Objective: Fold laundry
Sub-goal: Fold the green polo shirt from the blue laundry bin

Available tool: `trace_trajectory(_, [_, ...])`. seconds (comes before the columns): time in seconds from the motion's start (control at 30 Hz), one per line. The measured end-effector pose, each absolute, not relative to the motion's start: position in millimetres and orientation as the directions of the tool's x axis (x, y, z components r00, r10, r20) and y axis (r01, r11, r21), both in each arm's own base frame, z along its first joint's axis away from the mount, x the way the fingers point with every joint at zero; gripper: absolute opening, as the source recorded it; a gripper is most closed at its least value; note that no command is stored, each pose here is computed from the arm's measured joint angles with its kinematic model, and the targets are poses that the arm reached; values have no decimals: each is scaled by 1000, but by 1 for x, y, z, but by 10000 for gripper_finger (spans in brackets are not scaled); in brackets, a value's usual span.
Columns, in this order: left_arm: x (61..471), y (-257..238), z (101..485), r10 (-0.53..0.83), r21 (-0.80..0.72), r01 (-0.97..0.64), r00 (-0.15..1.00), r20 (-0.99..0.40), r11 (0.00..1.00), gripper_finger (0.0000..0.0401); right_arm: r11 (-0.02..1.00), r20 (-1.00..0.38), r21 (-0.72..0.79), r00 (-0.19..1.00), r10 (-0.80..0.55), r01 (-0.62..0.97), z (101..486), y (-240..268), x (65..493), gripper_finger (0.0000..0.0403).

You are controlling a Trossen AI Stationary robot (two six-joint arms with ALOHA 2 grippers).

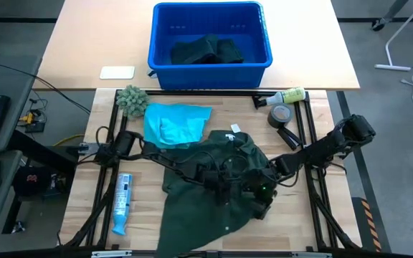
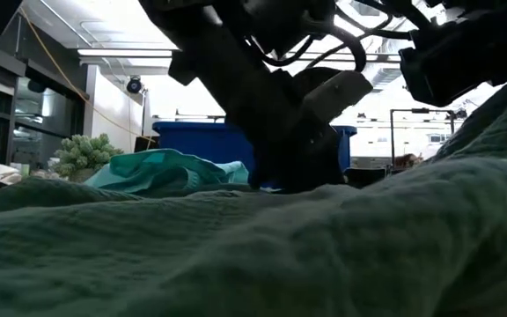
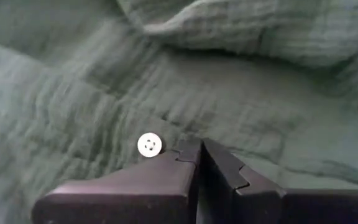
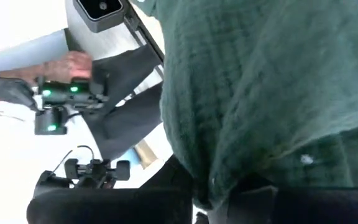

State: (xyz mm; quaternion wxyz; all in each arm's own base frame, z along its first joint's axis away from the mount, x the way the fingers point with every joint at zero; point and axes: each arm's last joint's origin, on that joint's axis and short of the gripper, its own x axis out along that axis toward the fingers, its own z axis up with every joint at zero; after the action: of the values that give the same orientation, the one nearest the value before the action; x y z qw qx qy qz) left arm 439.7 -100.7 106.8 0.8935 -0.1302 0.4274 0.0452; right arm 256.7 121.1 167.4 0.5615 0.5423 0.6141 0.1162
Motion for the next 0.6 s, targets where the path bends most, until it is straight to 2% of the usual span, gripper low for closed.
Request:
trace_trajectory(0.17, [443, -87, 99, 35, -97, -175, 630, -776, 980, 0, 314, -467, 784, 176, 867, 535, 174, 127, 258, 0])
trace_trajectory(0.3, [448, -64, 99, 122, -24, -216, 636, -762, 976, 0, 283, -349, 790, 19, 937, 544, 179, 132, 254, 0])
trace_trajectory(0.47, [450, -43, 98, 115, -38, -225, 628, -769, 974, 0, 308, -363, 756, -21, 932, 578, 177, 134, 247, 0])
trace_trajectory(0.6, [450, -35, 100, 61, -70, -185, 619, -783, 980, 0, 326, -402, 748, 4, 916, 578, 175, 136, 246, 0])
